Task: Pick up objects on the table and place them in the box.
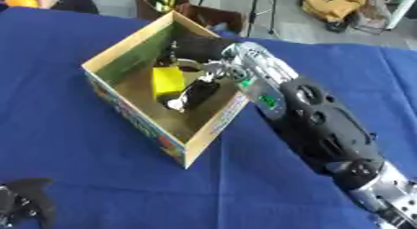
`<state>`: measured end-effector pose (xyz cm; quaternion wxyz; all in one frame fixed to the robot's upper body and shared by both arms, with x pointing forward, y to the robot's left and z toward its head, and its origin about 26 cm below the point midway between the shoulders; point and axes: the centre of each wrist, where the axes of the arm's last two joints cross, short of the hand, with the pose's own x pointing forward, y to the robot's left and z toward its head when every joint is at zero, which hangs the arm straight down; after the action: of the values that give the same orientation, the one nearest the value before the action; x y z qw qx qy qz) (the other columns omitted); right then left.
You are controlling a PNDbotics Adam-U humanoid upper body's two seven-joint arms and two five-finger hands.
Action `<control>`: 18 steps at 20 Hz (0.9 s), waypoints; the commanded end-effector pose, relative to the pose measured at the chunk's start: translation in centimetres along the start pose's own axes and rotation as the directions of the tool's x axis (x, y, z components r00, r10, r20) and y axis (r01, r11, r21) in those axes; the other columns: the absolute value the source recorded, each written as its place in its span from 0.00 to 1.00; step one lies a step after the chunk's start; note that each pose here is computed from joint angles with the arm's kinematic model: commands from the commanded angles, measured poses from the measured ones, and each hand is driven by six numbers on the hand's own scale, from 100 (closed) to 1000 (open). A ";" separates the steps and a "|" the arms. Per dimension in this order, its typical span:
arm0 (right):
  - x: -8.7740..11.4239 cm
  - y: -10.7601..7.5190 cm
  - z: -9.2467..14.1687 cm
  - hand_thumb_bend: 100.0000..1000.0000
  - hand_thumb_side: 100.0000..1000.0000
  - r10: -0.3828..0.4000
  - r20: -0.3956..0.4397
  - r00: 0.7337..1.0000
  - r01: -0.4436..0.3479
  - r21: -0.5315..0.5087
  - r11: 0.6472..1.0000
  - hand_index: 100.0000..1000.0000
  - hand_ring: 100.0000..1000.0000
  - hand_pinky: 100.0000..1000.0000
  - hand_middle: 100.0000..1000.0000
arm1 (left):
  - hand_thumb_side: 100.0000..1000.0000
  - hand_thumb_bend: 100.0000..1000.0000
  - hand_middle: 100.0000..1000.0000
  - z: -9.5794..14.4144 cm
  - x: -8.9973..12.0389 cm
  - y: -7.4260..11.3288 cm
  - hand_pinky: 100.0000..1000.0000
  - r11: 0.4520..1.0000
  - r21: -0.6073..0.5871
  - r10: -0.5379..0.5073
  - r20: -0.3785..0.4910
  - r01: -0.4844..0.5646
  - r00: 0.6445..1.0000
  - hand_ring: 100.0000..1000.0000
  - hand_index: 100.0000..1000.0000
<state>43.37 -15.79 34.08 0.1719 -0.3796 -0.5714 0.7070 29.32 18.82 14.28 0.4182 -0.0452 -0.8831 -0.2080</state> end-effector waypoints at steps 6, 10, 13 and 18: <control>-0.2 -2.3 1.1 0.26 1.00 0.022 0.007 1.000 -0.021 -0.108 0.994 1.00 0.90 0.87 0.81 | 1.00 0.00 0.38 -0.2 0.5 0.0 0.26 1.000 -0.005 -0.007 0.021 0.007 1.000 0.38 0.70; -0.3 -3.2 1.8 0.15 0.95 -0.002 0.007 1.000 0.004 -0.191 0.982 1.00 0.88 0.87 0.77 | 1.00 0.00 0.38 -0.2 0.4 0.0 0.26 1.000 -0.004 -0.007 0.016 0.007 1.000 0.38 0.70; -0.3 -5.1 3.6 0.01 0.85 -0.038 0.016 0.999 0.041 -0.325 0.945 0.99 0.85 0.86 0.74 | 1.00 0.00 0.38 -0.1 0.3 0.1 0.26 1.000 0.001 -0.008 0.010 0.008 1.000 0.38 0.70; 0.2 -7.9 8.7 0.00 0.50 -0.168 0.011 0.986 0.146 -0.554 0.820 0.89 0.76 0.80 0.60 | 1.00 0.00 0.38 0.1 0.1 0.2 0.26 1.000 0.009 -0.010 -0.001 0.010 1.000 0.38 0.70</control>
<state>37.35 -18.26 39.88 0.1389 -0.3692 -0.7548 0.5241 29.28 18.87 14.12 0.4214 -0.0427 -0.8815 -0.2087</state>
